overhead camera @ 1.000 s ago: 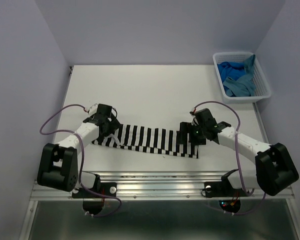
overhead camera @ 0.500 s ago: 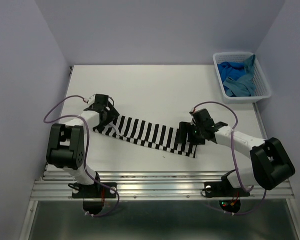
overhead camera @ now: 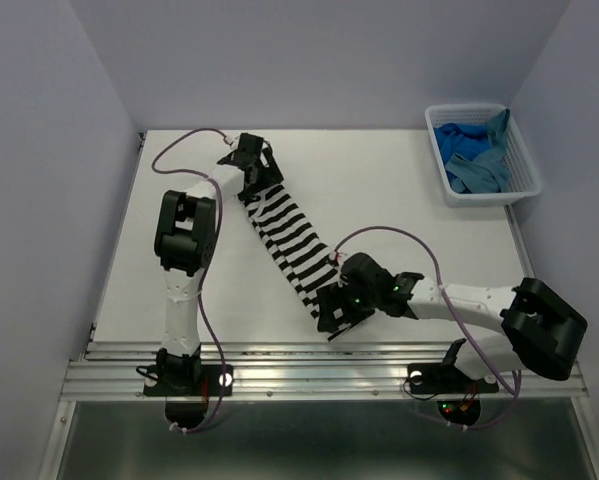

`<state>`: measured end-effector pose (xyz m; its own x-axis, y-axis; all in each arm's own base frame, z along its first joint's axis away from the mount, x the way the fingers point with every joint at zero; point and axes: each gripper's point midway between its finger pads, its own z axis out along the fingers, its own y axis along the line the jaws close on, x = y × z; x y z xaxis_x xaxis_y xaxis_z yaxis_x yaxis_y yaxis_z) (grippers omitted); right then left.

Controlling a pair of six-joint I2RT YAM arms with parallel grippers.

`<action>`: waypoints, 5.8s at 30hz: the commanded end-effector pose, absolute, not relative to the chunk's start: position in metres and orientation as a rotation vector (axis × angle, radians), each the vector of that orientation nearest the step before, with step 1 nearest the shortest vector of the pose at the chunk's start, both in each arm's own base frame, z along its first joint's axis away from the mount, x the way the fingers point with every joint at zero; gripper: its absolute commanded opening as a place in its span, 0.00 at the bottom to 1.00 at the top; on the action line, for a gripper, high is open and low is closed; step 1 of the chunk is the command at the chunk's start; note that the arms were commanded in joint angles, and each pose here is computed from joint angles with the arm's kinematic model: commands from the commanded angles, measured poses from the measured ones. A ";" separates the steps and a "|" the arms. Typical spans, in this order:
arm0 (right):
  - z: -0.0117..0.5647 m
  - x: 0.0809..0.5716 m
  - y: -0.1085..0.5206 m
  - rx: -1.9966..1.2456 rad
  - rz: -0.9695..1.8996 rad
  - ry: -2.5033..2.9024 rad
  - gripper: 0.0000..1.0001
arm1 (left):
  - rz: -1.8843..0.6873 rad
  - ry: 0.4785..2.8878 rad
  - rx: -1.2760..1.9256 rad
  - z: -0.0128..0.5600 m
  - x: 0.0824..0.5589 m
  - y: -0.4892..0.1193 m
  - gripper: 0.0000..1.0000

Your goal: Fold and stack the tank tops

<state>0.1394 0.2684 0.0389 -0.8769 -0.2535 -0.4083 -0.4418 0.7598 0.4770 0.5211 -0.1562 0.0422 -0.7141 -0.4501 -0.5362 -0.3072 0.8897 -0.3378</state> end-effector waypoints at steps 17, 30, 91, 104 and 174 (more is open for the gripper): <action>0.072 0.103 0.343 -0.925 0.864 2.498 1.00 | -0.625 2.286 -0.095 0.083 0.603 -0.265 0.99; 0.122 0.145 0.286 -0.496 0.625 2.463 1.00 | -0.646 2.089 0.040 0.257 0.544 -0.268 0.99; 0.025 0.092 0.307 -1.694 0.268 2.017 0.14 | -0.500 2.310 -0.621 0.110 0.197 -0.138 0.99; 0.105 0.090 0.332 -1.594 0.261 1.982 0.08 | -0.514 2.279 -0.601 0.120 0.202 -0.139 0.99; 0.113 0.138 0.335 -1.881 0.560 2.012 0.10 | -0.816 2.223 0.090 0.145 0.479 -0.264 0.98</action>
<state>0.1702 0.3282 0.0907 -0.0644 -0.8962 -0.4389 -0.9976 0.0692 0.0050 0.4616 -0.2579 0.1252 -0.7659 -0.2223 -0.6032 0.2121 0.7984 -0.5636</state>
